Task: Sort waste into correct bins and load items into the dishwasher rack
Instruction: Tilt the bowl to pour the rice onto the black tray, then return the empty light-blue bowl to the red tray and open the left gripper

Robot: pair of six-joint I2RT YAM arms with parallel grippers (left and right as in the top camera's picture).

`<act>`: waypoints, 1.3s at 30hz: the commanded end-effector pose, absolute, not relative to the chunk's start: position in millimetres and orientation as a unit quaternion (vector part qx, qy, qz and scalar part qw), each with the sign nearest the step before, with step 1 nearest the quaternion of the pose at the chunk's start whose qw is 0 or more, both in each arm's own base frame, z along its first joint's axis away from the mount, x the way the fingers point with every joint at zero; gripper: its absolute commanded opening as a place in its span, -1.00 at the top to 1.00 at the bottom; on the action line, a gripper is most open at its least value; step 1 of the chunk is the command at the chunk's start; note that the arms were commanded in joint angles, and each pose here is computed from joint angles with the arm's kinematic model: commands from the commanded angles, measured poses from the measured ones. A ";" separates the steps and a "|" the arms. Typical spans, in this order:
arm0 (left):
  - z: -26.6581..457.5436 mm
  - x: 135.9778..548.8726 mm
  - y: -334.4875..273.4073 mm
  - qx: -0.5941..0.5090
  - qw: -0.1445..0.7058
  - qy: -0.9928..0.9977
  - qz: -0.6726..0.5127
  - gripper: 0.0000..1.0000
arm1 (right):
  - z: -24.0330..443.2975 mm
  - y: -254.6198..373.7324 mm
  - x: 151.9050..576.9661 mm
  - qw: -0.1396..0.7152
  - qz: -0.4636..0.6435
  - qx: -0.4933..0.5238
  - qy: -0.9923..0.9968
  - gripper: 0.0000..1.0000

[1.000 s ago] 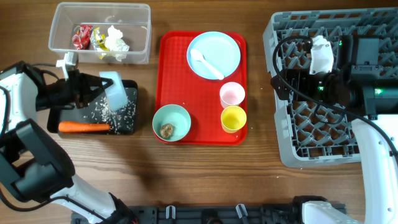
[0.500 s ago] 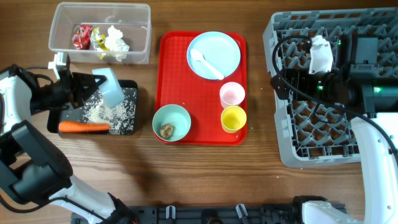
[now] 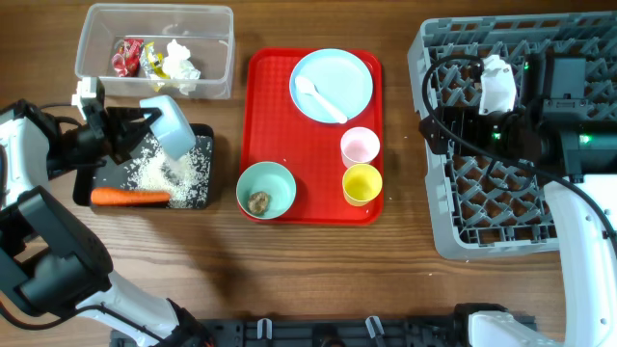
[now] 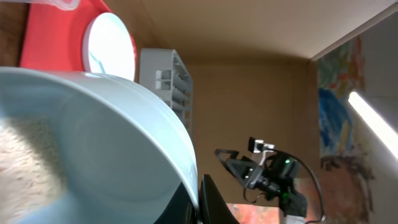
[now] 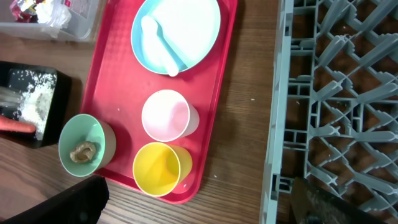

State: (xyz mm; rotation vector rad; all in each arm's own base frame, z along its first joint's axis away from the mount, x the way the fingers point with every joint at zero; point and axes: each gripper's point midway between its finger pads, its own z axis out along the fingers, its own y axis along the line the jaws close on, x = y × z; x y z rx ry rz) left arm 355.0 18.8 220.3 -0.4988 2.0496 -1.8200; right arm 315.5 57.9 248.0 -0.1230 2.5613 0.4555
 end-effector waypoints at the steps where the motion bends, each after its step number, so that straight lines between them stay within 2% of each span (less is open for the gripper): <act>1: 229.5 358.6 21.9 -0.182 0.195 0.699 -0.663 0.92 | 244.7 57.1 316.9 0.260 0.161 -0.045 0.951 -0.93; 39: 239.7 359.0 22.0 -0.203 0.189 0.675 -0.683 0.92 | 244.5 57.1 316.9 0.260 0.161 -0.045 0.951 -0.93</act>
